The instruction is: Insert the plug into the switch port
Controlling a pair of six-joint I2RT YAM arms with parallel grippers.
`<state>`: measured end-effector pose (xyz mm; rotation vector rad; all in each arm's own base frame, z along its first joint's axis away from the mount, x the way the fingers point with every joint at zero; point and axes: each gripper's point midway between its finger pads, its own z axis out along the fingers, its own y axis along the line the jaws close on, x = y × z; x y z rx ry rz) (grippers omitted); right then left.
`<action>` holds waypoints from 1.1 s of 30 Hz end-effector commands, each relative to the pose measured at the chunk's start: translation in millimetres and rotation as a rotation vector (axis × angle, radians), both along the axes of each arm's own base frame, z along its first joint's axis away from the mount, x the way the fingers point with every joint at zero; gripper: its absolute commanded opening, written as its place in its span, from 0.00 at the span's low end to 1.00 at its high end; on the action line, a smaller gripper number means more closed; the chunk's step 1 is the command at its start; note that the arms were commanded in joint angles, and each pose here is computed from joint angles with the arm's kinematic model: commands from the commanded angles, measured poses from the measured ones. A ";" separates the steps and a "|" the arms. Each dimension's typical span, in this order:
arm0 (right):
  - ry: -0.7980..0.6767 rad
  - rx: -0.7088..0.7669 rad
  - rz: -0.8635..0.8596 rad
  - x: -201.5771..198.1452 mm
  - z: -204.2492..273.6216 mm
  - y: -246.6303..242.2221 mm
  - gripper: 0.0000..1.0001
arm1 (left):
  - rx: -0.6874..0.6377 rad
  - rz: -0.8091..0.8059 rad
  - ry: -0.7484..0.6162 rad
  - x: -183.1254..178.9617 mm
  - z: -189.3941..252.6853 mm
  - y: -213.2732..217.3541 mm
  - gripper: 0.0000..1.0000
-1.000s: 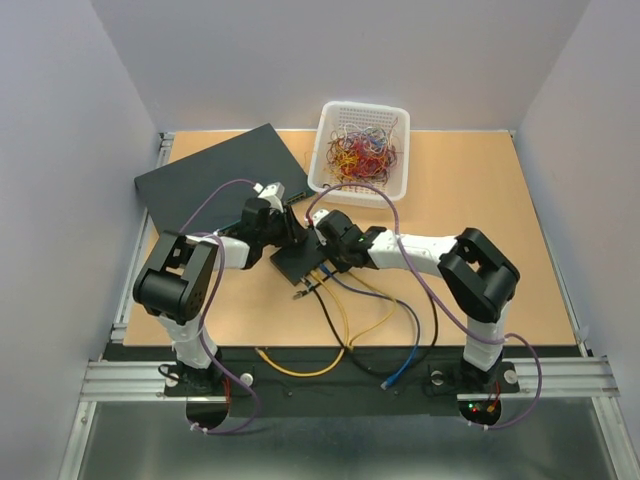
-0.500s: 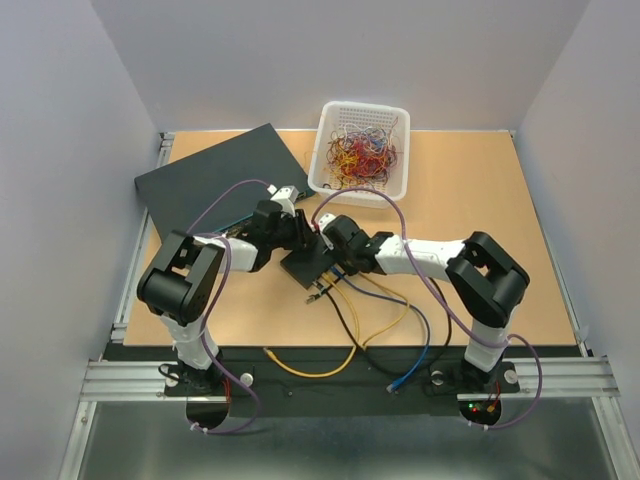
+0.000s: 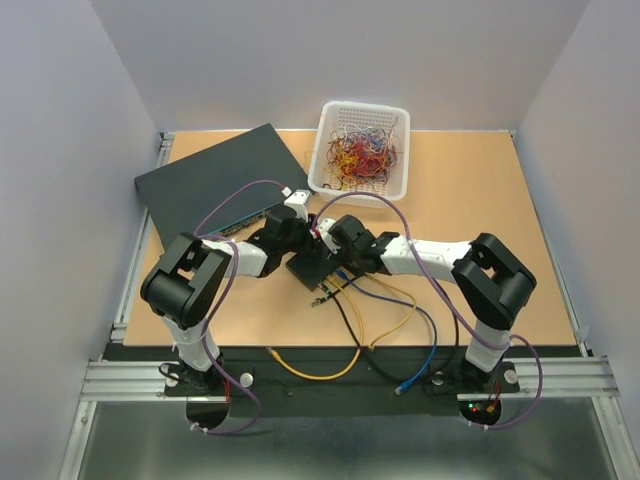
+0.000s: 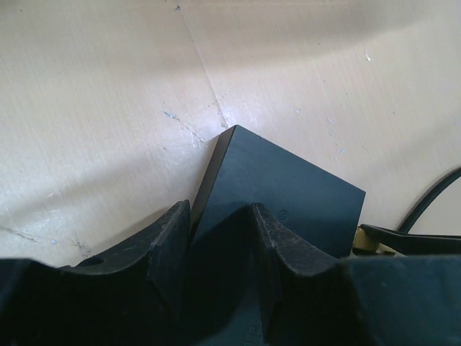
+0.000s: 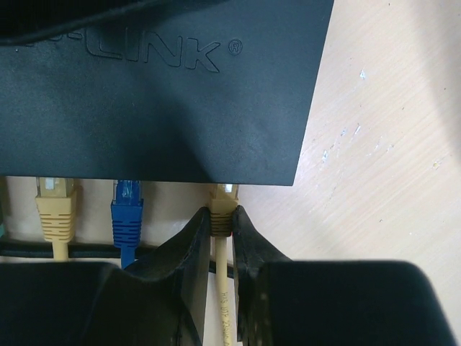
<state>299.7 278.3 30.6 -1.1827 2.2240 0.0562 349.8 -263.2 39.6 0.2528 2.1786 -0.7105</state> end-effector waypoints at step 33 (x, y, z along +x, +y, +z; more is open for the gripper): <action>-0.366 0.539 0.037 90.1 120.1 146.2 0.43 | 0.066 0.232 0.147 22.8 11.8 75.0 0.46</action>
